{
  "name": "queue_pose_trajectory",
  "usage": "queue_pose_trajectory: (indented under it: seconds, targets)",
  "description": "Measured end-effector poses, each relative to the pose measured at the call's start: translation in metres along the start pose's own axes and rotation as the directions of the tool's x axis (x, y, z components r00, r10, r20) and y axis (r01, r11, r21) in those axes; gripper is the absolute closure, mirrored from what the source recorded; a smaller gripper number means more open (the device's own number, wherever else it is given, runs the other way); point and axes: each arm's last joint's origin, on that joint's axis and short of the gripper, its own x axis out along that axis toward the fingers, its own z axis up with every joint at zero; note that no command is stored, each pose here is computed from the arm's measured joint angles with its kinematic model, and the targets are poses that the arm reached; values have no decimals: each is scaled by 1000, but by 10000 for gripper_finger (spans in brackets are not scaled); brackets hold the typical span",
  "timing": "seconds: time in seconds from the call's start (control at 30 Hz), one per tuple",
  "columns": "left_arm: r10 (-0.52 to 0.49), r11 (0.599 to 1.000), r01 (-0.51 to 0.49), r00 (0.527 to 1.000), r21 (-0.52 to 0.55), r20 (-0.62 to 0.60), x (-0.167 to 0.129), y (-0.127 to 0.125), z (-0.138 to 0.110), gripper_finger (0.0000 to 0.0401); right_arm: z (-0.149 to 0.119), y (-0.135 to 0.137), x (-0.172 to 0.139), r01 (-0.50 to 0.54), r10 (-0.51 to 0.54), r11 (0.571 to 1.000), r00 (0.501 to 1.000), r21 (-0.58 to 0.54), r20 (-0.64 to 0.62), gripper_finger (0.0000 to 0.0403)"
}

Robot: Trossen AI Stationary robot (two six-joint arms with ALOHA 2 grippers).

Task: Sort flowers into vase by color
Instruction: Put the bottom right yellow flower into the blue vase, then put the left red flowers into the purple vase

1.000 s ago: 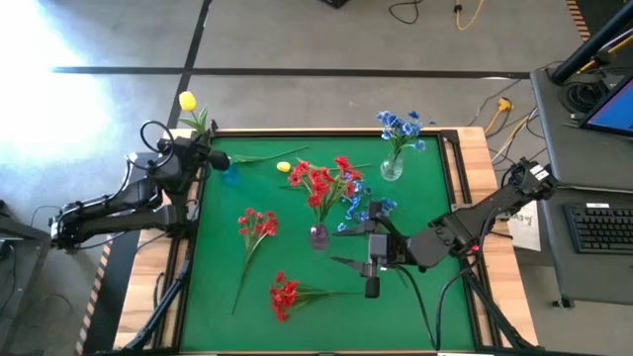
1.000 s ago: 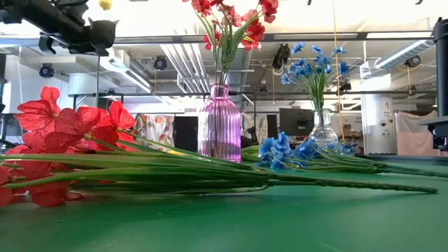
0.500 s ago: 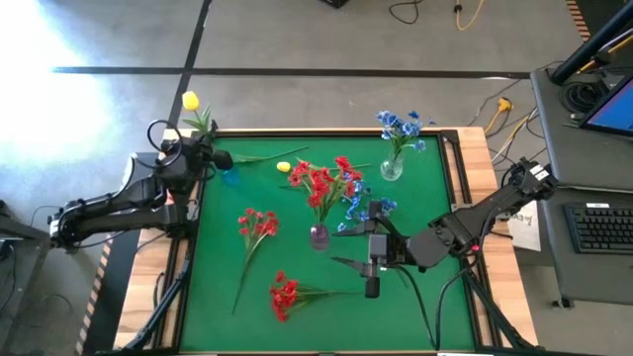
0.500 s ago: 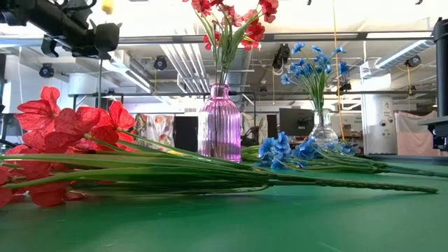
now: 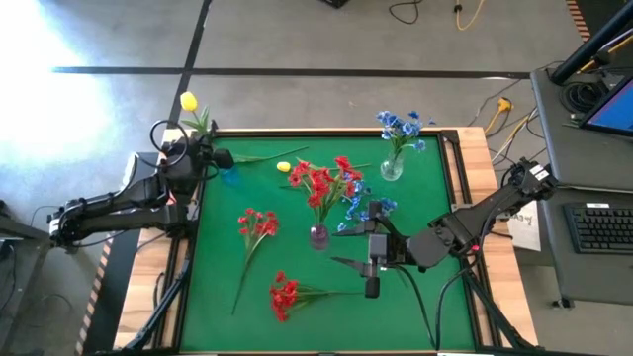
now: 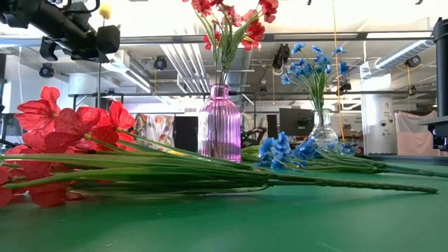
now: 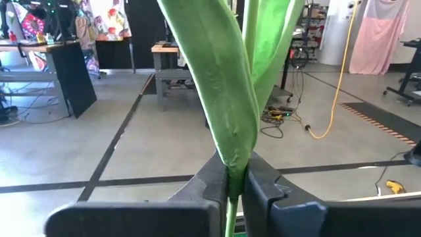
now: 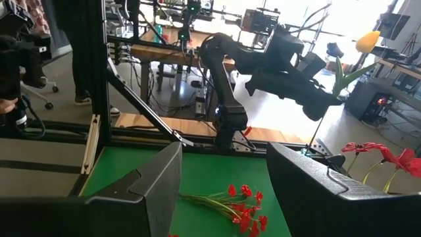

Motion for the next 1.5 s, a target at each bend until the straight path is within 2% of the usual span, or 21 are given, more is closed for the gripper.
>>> queue_pose_trajectory:
  seconds: [0.63, 0.73, 0.9, 1.17, 1.3, 1.5]
  targets:
    - [9, 1000, -10, 999, -28, -45, 0, 2, -8, 293, 0, 0, 0, 0, 0, 1000, 1000, 11, 0, 188]
    - [-16, 1000, 15, 998, -25, -66, -1, 2, -9, 275, 0, 0, 0, -1, 1, 1000, 1000, 21, 0, 188]
    - [-98, 994, 93, 990, -48, -104, -3, 2, -1, 245, 0, 0, 0, 0, 0, 1000, 1000, 28, 0, 188]
    - [-74, 997, 70, 976, -27, -203, -12, 15, 19, 200, 0, 0, 0, 0, 0, 999, 1000, 36, 0, 188]
    - [-150, 988, 134, 953, -79, -262, -17, 18, 32, 185, 0, 0, 0, 0, 0, 999, 1000, 36, 0, 188]
    - [-334, 942, 304, 887, -140, -320, -23, 14, 42, 182, -4, -3, -5, 1, 5, 995, 998, 96, -61, 188]
